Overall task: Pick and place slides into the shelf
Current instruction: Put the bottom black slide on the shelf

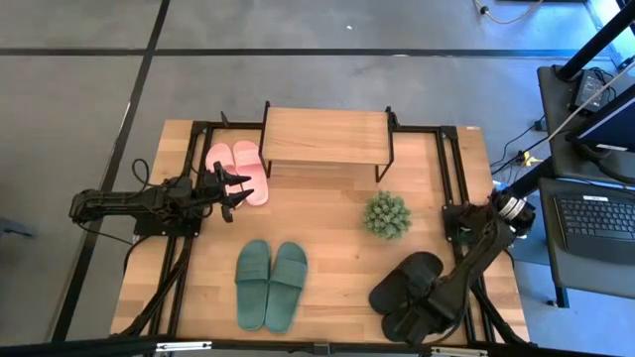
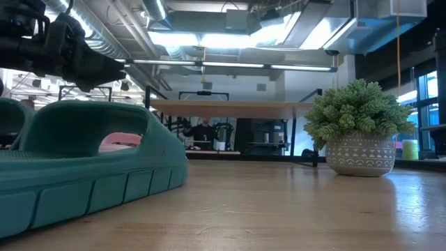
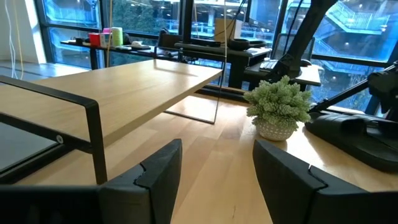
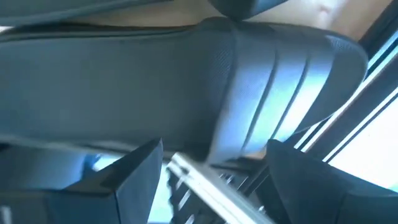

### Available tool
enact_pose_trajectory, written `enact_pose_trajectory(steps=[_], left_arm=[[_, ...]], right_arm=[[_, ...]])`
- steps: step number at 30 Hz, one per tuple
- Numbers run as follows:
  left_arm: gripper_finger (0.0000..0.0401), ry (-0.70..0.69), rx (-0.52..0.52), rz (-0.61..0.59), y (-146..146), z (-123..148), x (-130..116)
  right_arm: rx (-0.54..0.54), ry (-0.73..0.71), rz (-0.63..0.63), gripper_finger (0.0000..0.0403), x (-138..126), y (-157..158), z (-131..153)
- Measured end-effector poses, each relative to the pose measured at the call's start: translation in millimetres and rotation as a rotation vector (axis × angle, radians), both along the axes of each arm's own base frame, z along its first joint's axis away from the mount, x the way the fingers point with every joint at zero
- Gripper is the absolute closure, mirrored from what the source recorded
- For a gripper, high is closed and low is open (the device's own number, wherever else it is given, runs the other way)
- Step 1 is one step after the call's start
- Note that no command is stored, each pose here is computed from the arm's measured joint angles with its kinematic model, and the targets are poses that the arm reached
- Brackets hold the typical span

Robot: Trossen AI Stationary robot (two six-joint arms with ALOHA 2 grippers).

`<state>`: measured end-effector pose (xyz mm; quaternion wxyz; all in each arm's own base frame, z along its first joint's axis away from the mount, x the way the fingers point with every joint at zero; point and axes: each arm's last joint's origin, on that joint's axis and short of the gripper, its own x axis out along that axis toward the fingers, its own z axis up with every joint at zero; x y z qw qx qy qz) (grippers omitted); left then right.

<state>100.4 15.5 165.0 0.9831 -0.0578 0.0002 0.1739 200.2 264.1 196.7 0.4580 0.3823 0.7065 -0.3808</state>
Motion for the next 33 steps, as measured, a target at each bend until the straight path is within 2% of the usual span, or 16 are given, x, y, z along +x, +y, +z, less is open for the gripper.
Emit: enact_pose_trajectory(steps=[10,18,23,33], left_arm=[[0.0210,0.000,0.000,0.000,0.0,0.0,0.0],[0.0210,0.000,0.000,0.000,0.0,0.0,0.0],[0.0210,0.000,0.000,0.000,0.0,0.0,0.0],[0.0210,0.000,0.000,-0.001,0.0,0.0,0.0]], right_arm=[[-0.173,0.156,0.013,0.0115,-4.2,-3.4,-28.3],[-0.182,0.205,0.028,0.0124,-4.7,-2.8,-36.0],[-0.186,0.208,0.013,0.0168,-4.6,-2.8,-36.0],[-0.184,0.209,0.004,0.0287,-4.4,-2.5,-36.1]])
